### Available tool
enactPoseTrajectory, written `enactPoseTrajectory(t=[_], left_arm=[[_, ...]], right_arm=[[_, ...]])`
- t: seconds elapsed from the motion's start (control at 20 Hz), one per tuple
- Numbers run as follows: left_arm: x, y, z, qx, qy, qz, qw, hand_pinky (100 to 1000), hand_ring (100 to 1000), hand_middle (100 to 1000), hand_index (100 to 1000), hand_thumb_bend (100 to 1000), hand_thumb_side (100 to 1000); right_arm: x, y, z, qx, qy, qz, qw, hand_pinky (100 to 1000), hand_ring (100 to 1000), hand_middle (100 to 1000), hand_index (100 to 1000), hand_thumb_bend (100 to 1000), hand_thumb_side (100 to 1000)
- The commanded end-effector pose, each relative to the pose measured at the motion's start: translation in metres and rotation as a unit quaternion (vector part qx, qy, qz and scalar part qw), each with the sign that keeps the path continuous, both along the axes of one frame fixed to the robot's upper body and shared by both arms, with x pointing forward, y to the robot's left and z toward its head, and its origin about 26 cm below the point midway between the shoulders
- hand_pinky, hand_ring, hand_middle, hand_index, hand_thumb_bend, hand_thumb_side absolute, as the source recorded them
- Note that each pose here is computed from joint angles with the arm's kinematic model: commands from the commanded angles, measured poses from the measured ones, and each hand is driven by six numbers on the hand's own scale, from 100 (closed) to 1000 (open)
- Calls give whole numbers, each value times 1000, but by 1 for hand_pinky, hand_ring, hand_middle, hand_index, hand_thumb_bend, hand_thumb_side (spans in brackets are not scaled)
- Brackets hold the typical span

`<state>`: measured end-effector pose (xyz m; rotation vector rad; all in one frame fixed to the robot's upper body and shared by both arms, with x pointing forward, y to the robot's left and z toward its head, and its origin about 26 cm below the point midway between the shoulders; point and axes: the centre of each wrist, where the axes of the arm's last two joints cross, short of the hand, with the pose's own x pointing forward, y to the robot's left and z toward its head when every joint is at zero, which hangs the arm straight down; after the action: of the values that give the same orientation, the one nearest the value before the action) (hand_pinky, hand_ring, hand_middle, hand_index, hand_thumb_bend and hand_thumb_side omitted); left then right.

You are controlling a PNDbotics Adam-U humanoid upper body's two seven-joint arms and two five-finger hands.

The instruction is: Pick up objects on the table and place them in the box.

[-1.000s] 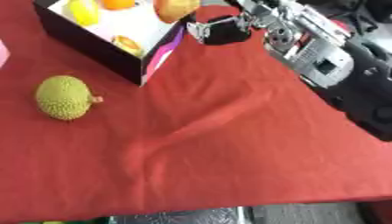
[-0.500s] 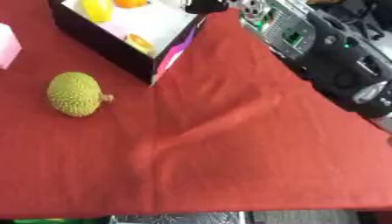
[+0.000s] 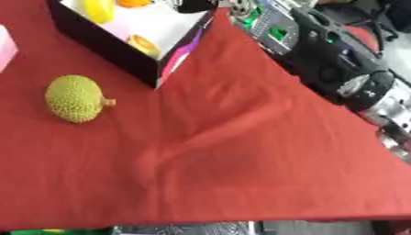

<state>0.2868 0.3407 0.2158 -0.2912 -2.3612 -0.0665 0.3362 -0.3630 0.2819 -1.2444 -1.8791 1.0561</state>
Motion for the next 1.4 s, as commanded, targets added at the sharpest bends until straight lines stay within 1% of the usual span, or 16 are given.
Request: enactPoseTrajectory(t=[0.05,0.25,0.4,0.45,0.5,0.55,0.6,0.65,0.75,0.8,0.85,0.95,1.1,1.2,1.35,1.4], left_arm=[[-2,1,11,16,-16,-4,1000,816,885,792,833,100,653],[-2,1,11,16,-15,-4,1000,817,886,793,834,100,655],[-2,0,11,17,-15,-6,1000,817,886,793,834,100,655],[-2,0,11,18,-14,-6,1000,817,886,793,834,100,655],[-2,0,11,18,-13,-5,1000,817,887,793,834,100,656],[-3,1,10,19,-12,-3,1000,818,887,793,834,100,656],[-3,1,9,19,-10,-2,1000,818,887,793,834,100,656],[-3,2,8,20,-8,1,1000,817,887,793,834,100,656],[-5,4,6,21,-4,7,1000,817,887,793,834,100,656],[-6,6,5,22,0,11,1000,817,887,793,834,100,655],[-7,8,3,24,4,17,1000,817,887,793,834,100,655],[-10,13,0,25,11,30,999,817,887,793,833,100,654],[-14,19,-5,24,20,49,998,817,887,793,833,100,653],[-16,22,-8,24,26,58,998,817,888,793,833,100,652],[-20,26,-12,23,34,70,997,817,888,793,833,100,651],[-20,26,-13,23,36,72,997,817,888,793,833,100,651]], right_arm=[[1,-1,6,-34,-9,0,999,847,760,583,698,297,148],[3,1,-1,-56,0,3,998,849,776,606,722,308,178],[5,2,-6,-68,9,4,998,860,834,703,795,314,247],[5,2,-7,-72,12,4,997,861,838,711,800,314,245],[5,2,-7,-75,12,2,997,870,873,758,855,309,244],[4,2,-7,-74,12,3,997,873,872,757,855,292,228],[3,3,-7,-68,13,6,998,879,863,745,841,237,177],[1,6,-6,-57,12,14,998,877,858,738,833,240,162],[-7,12,-2,-36,-1,30,999,875,851,730,826,241,138],[-13,15,2,-26,-10,38,999,876,848,725,822,233,100],[-21,19,6,-14,-20,49,999,877,848,724,821,226,100],[-41,28,12,21,-34,80,996,896,849,720,817,106,100],[-57,19,12,99,-44,121,987,934,854,717,811,100,100],[-62,8,7,154,-51,159,974,948,860,721,812,100,100],[-71,-11,-12,214,-61,204,953,958,874,735,824,100,100],[-74,-16,-21,228,-60,211,949,970,880,740,828,100,267]])
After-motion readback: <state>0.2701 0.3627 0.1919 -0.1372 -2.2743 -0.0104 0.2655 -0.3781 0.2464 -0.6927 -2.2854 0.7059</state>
